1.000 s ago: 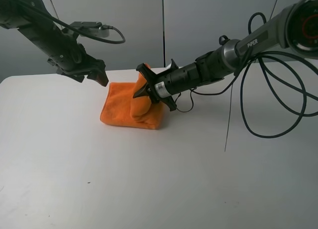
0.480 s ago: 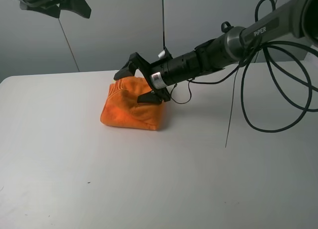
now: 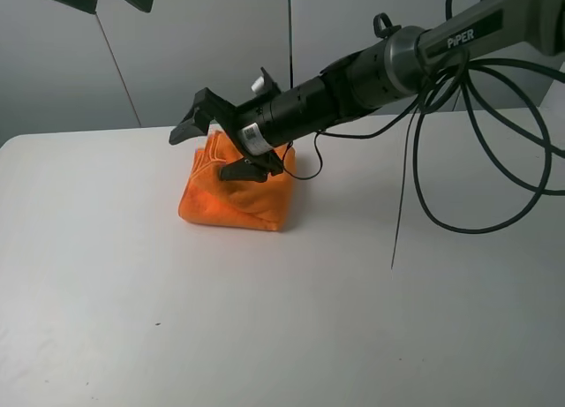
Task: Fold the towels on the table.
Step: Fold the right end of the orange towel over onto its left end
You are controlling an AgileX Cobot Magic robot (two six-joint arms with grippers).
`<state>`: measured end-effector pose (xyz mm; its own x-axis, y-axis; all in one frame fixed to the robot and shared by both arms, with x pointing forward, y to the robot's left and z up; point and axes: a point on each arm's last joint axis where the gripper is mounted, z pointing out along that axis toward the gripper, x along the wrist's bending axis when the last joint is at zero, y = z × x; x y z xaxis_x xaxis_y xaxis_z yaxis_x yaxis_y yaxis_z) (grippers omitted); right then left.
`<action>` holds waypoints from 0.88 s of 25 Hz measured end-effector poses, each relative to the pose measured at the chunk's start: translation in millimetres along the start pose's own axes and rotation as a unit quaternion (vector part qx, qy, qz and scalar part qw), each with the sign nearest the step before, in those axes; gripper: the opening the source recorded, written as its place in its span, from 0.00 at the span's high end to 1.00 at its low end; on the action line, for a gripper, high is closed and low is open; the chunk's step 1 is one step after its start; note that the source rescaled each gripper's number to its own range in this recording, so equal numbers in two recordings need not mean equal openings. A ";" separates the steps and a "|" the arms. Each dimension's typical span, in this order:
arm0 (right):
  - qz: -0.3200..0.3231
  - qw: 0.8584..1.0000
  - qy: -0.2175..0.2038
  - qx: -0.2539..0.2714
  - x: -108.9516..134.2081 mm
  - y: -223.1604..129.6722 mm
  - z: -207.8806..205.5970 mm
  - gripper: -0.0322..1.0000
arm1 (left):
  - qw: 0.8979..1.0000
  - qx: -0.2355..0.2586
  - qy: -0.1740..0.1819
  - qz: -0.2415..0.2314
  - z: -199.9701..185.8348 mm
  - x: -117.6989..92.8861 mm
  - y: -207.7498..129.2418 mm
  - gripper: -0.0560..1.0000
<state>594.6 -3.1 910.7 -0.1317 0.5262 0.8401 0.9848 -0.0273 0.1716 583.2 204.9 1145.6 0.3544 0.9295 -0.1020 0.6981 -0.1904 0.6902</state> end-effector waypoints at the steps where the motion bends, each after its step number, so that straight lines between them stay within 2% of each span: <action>1: -0.001 1.000 -0.006 -0.004 -0.7 0.2 0.6 0.00 | 1.000 0.000 0.000 0.001 -1.6 -0.2 -0.1 0.01; 7: 0.002 1.000 -0.010 -0.003 1.2 -2.7 3.7 0.00 | 1.000 0.012 -0.003 -0.008 -3.8 -1.1 -2.4 0.01; 14: -0.016 0.999 -0.003 0.032 14.8 -23.4 19.2 0.00 | 1.000 0.021 -0.005 -0.018 -4.6 -1.8 -4.1 0.01; 19: -0.022 0.999 -0.002 0.029 19.2 -23.1 16.7 0.00 | 1.000 -0.003 -0.004 -0.013 -25.3 -5.0 -1.6 0.01; 22: -0.040 0.999 0.000 0.021 29.0 -19.7 7.1 0.00 | 1.000 -0.027 0.010 -0.001 -47.5 -6.2 -0.4 0.01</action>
<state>572.2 18.8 928.1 -0.2101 0.5250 0.8248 0.9750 0.0501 0.2165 551.2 214.2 1180.1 0.3402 0.9361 -0.0897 0.6647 -0.1719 0.7271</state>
